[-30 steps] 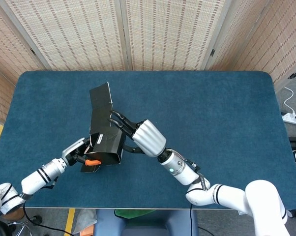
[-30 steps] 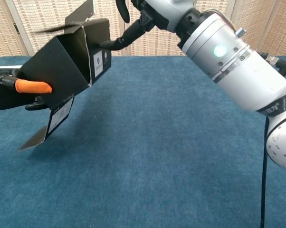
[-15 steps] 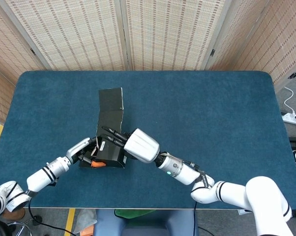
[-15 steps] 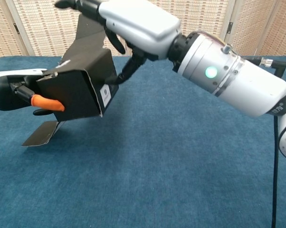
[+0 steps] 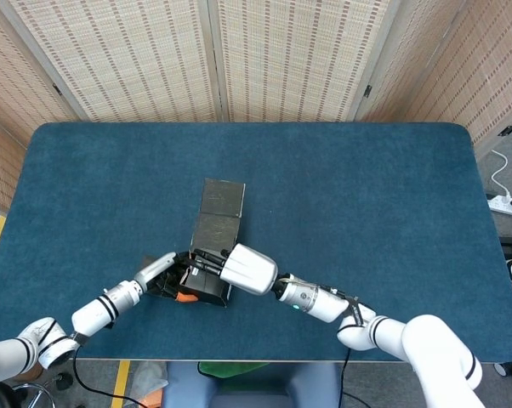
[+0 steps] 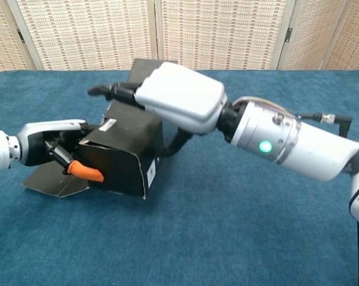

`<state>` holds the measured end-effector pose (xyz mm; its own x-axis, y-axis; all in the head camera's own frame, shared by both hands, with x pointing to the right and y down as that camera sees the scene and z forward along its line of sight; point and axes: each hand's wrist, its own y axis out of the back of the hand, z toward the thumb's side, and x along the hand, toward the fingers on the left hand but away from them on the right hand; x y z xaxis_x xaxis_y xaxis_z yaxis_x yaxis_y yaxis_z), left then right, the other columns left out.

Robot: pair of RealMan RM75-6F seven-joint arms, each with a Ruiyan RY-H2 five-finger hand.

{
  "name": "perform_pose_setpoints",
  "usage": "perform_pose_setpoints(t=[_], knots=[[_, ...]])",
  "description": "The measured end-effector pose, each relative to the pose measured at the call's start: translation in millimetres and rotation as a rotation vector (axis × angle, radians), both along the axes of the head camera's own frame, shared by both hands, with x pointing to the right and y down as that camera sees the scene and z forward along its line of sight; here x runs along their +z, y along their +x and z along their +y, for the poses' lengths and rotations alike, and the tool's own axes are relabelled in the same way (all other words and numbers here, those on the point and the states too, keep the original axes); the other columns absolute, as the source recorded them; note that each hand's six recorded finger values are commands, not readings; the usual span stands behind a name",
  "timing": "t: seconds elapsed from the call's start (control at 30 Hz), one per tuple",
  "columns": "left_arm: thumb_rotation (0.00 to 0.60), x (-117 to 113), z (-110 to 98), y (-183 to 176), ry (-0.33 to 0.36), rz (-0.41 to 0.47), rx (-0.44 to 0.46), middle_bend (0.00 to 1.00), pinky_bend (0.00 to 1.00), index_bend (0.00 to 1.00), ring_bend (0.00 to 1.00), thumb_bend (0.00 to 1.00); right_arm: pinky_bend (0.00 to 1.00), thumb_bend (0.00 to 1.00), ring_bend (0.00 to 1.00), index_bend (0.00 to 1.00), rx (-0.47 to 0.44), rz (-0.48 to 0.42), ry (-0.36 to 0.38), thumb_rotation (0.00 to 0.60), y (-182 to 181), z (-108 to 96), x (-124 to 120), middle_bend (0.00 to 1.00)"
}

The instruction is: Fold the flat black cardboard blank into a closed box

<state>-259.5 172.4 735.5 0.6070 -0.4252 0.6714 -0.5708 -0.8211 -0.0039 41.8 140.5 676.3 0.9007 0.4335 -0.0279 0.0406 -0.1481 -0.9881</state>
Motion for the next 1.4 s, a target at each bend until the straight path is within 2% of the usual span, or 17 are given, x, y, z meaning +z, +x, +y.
perform_pose_setpoints(t=[0.23, 0.5, 0.63, 0.83, 1.23, 1.4], knots=[[0.600, 17.7, 9.0, 3.2, 0.049, -0.064, 0.053, 0.29, 0.84, 0.30, 0.59, 0.19, 1.00, 0.01, 0.71, 0.07, -0.031, 0.035, 0.023, 0.600, 6.7, 19.9, 25.2, 0.19], [0.600, 27.2, 15.3, 2.2, 0.099, -0.116, 0.084, 0.26, 0.84, 0.25, 0.59, 0.19, 1.00, 0.02, 0.71, 0.07, -0.055, 0.017, 0.045, 0.600, 5.1, 31.6, 31.0, 0.19], [0.600, 28.8, 16.5, 0.4, 0.101, -0.129, 0.082, 0.25, 0.84, 0.21, 0.59, 0.19, 1.00, 0.03, 0.71, 0.09, -0.059, 0.014, 0.044, 0.600, 6.7, 33.1, 32.4, 0.22], [0.600, 25.7, 17.4, 1.8, 0.120, -0.130, 0.102, 0.22, 0.83, 0.16, 0.58, 0.19, 1.00, 0.06, 0.72, 0.19, -0.061, 0.015, 0.041, 0.600, 6.6, 33.9, 33.9, 0.30], [0.600, 21.5, 20.0, 7.7, 0.144, -0.145, 0.151, 0.19, 0.82, 0.09, 0.57, 0.19, 1.00, 0.07, 0.73, 0.22, -0.073, 0.005, 0.054, 0.600, -3.9, 30.2, 31.0, 0.33], [0.600, 21.5, 19.3, 6.7, 0.143, -0.155, 0.149, 0.18, 0.82, 0.09, 0.57, 0.19, 1.00, 0.13, 0.73, 0.29, -0.083, 0.021, 0.061, 0.600, -4.8, 29.4, 33.1, 0.38]])
